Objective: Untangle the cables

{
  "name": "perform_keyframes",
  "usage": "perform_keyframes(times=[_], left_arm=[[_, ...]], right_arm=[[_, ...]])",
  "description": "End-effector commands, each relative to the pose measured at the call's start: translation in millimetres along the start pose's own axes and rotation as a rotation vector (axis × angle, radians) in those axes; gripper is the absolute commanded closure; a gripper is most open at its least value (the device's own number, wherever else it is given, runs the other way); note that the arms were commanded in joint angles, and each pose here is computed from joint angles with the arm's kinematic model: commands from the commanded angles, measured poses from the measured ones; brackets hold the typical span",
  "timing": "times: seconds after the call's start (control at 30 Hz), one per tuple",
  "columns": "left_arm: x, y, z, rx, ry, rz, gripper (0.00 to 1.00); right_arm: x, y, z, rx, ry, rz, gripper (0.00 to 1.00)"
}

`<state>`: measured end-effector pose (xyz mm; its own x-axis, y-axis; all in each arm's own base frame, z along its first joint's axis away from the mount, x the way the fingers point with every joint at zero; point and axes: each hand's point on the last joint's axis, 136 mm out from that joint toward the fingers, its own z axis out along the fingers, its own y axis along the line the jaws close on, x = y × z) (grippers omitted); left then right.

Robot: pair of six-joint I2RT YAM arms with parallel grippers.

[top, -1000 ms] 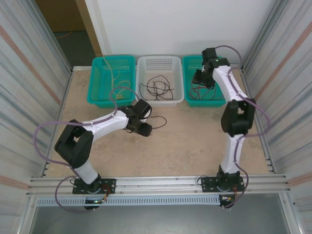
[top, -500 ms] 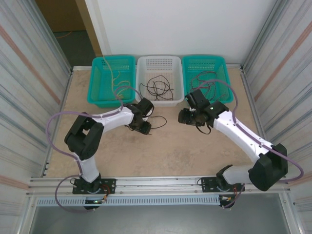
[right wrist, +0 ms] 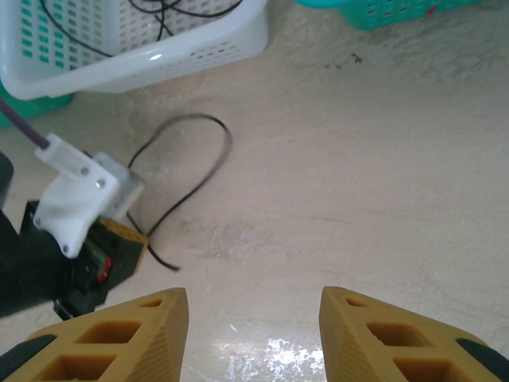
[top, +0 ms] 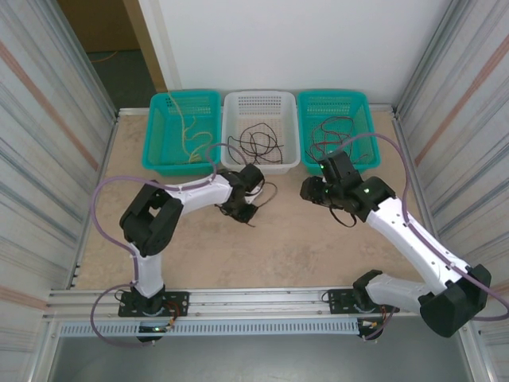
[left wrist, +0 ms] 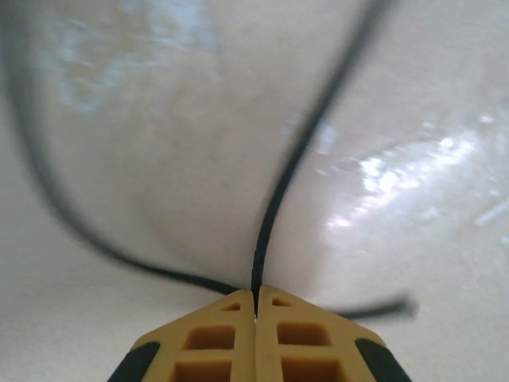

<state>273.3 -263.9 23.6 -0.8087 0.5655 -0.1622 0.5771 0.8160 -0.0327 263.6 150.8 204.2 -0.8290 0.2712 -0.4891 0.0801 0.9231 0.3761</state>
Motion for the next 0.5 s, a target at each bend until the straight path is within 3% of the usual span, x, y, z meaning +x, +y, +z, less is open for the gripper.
perform_keyframes(times=[0.0,0.13,0.23,0.37,0.47], left_arm=[[4.8,-17.5,-20.3,0.014,-0.007,0.036,1.0],[-2.9,-41.5,-59.3,0.089,-0.138,0.027,1.0],[-18.0,-52.9,-95.8,0.182,-0.292,-0.028,1.0],[-36.8,-69.3,-148.7,0.335,-0.525,-0.066,1.0],[-42.4,-77.2,-179.6,0.414,-0.631,-0.069,1.0]], right_arm=[[-2.2,-3.7,-4.2,-0.017,-0.019,0.036,0.54],[-3.2,8.1,-8.1,-0.106,-0.013,0.071,0.51],[-3.8,27.5,-10.1,-0.203,0.009,0.083,0.45],[-6.1,45.3,-6.0,-0.271,0.041,0.112,0.44],[-9.7,62.5,-6.5,-0.323,0.054,0.123,0.43]])
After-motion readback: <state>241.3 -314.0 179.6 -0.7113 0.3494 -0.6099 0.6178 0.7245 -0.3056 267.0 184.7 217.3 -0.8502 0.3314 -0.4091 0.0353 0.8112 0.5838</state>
